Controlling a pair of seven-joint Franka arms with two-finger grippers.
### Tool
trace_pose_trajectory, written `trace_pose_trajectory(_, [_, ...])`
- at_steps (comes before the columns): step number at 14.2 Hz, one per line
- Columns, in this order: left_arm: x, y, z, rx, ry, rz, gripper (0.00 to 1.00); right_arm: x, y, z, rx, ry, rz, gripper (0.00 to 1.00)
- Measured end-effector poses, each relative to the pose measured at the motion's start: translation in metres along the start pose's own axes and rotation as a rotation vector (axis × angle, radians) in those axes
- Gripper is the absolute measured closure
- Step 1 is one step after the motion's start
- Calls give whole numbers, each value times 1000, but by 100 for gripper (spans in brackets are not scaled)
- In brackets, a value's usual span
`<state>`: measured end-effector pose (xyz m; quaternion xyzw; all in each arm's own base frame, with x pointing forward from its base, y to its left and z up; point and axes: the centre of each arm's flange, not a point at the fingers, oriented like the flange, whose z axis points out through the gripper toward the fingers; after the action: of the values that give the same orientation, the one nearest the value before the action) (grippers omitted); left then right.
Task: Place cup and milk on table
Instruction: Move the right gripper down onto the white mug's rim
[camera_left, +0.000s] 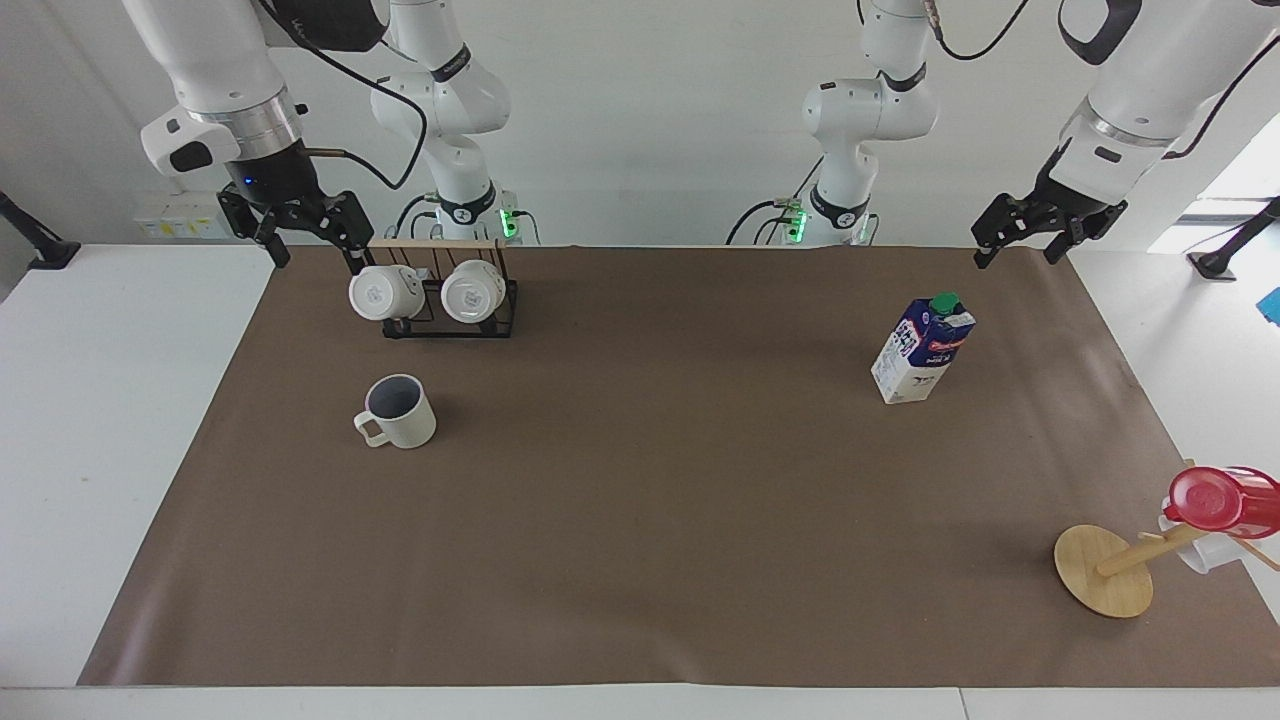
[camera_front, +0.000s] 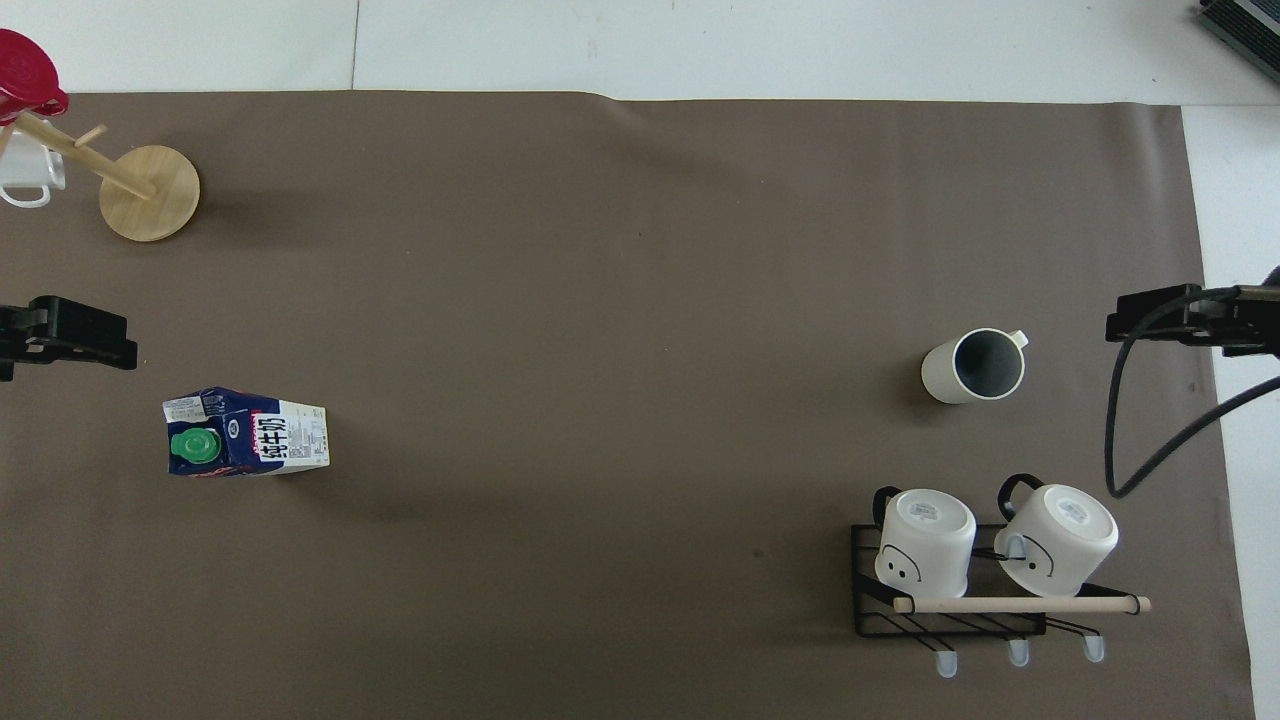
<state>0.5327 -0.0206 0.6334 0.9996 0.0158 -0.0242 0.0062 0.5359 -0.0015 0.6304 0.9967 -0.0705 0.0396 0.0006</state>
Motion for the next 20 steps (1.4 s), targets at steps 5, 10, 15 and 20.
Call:
trace_pose_trajectory(5, [0, 0, 0, 0, 0, 0, 0, 21, -44, 45, 5, 14, -7, 0])
trace_pose_trajectory(10, [0, 0, 0, 0, 0, 2, 0, 37, -66, 167, -1, -3, -3, 0])
trace_pose_trajectory(15, [0, 0, 0, 0, 0, 5, 0, 14, -53, 246, -13, -27, 7, 0])
trace_pose_trajectory(20, [-2, 0, -1, 0, 3, 5, 0, 8, -49, 274, -74, -34, -42, 0])
